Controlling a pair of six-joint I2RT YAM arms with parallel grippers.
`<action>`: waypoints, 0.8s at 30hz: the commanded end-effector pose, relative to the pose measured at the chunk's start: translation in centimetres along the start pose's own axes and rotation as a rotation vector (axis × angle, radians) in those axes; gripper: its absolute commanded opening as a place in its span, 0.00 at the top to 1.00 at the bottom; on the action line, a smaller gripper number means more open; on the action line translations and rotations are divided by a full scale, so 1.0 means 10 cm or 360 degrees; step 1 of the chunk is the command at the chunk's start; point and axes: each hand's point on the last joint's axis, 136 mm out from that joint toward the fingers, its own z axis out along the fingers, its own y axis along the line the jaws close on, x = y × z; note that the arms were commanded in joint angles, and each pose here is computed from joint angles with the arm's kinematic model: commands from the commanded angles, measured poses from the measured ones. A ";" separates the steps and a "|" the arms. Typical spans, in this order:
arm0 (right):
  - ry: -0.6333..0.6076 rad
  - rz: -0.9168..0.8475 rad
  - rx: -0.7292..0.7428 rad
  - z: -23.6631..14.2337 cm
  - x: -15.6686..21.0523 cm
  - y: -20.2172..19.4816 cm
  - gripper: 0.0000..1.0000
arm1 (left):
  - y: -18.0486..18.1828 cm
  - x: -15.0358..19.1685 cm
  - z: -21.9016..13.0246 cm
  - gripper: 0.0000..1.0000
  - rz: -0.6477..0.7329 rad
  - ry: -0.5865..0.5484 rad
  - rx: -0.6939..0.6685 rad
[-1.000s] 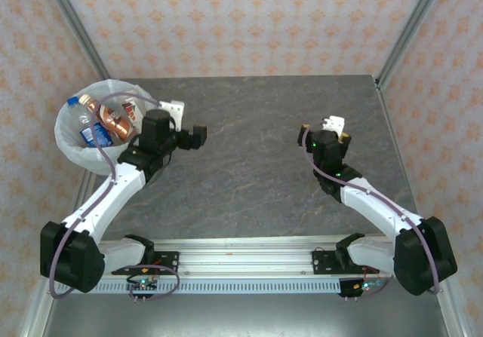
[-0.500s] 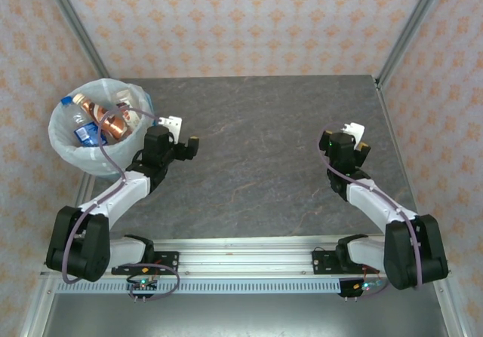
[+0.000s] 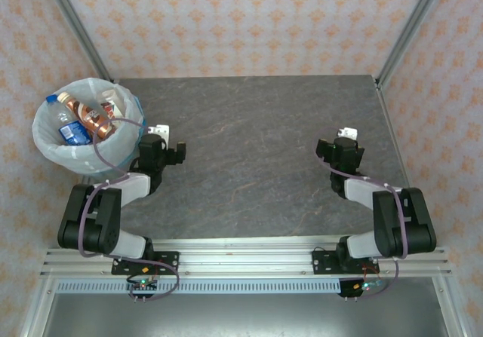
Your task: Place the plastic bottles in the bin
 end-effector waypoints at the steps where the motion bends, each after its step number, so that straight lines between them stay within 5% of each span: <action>1: -0.0124 -0.0043 -0.0168 0.04 -0.11 0.18 0.01 | 0.11 -0.12 -0.02 0.00 -0.0084 -0.0191 -0.0078; 7: -0.0190 0.0015 -0.0137 0.07 0.04 0.09 0.01 | 0.34 -0.05 -0.03 0.00 -0.0185 -0.0219 -0.0308; 24: -0.0157 0.0122 0.0025 0.16 -0.02 -0.11 0.01 | 0.32 -0.05 -0.02 0.00 -0.0177 -0.0221 -0.0297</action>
